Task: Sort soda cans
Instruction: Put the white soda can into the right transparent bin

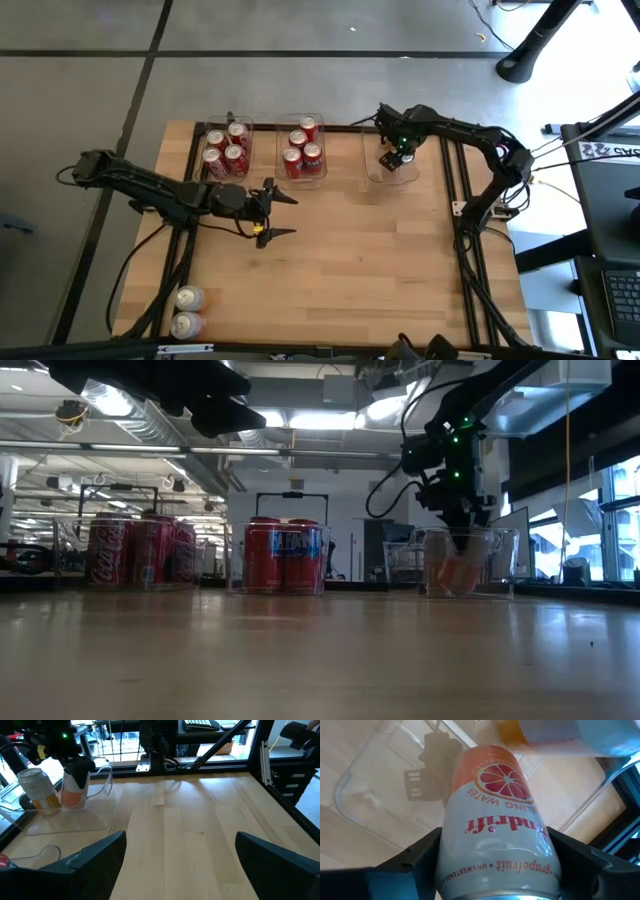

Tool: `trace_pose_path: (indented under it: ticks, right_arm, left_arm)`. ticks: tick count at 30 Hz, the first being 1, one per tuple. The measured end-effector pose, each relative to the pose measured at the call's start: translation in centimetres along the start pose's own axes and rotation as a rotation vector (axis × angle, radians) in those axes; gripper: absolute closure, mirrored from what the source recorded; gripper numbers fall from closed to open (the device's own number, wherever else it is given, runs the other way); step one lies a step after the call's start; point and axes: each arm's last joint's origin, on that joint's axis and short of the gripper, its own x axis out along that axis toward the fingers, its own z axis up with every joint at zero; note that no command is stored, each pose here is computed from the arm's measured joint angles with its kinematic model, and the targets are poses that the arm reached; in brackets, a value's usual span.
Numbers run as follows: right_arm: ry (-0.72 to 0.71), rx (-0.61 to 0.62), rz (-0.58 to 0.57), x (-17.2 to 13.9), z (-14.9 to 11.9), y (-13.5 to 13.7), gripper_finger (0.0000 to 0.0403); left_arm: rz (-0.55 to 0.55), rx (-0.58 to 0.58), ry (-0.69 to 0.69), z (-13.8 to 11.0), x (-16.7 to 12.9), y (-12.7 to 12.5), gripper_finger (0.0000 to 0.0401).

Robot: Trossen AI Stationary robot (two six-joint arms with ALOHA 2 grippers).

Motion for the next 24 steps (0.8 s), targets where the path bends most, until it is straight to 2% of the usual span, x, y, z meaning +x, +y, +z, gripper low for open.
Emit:
trace_pose_path:
  ticks: [2, 7, 10, 15, 21, 24]
  right_arm:
    - [-0.007, -0.008, 0.0, 0.0, 0.1, 0.0, 0.0102]
    - [-0.037, -0.003, 0.001, 0.0, 0.3, 0.0, 0.0031]
    - [-0.037, -0.005, -0.016, 0.0, 0.3, 0.0, 0.0011]
    - [-0.035, -0.007, -0.067, -0.1, 0.3, -0.2, 0.002]
    - [-0.069, -0.001, -0.062, -1.3, 0.9, -0.3, 0.004]
    - [-0.036, -0.006, -0.048, -2.4, 0.8, -0.3, 0.0046]
  left_arm:
    - [0.0, 0.0, 0.0, 0.0, 0.0, 0.0, 0.0038]
    - [0.0, 0.0, 0.0, 0.0, 0.0, 0.0, 0.0038]
    - [0.0, 0.0, 0.0, 0.0, 0.0, 0.0, 0.0038]
    - [0.0, 0.0, 0.0, 0.0, 0.0, 0.0, 0.0038]
    - [0.0, 0.0, 0.0, 0.0, 0.0, 0.0, 0.0038]
    - [0.0, 0.0, 0.0, 0.0, 0.0, 0.0, 0.0038]
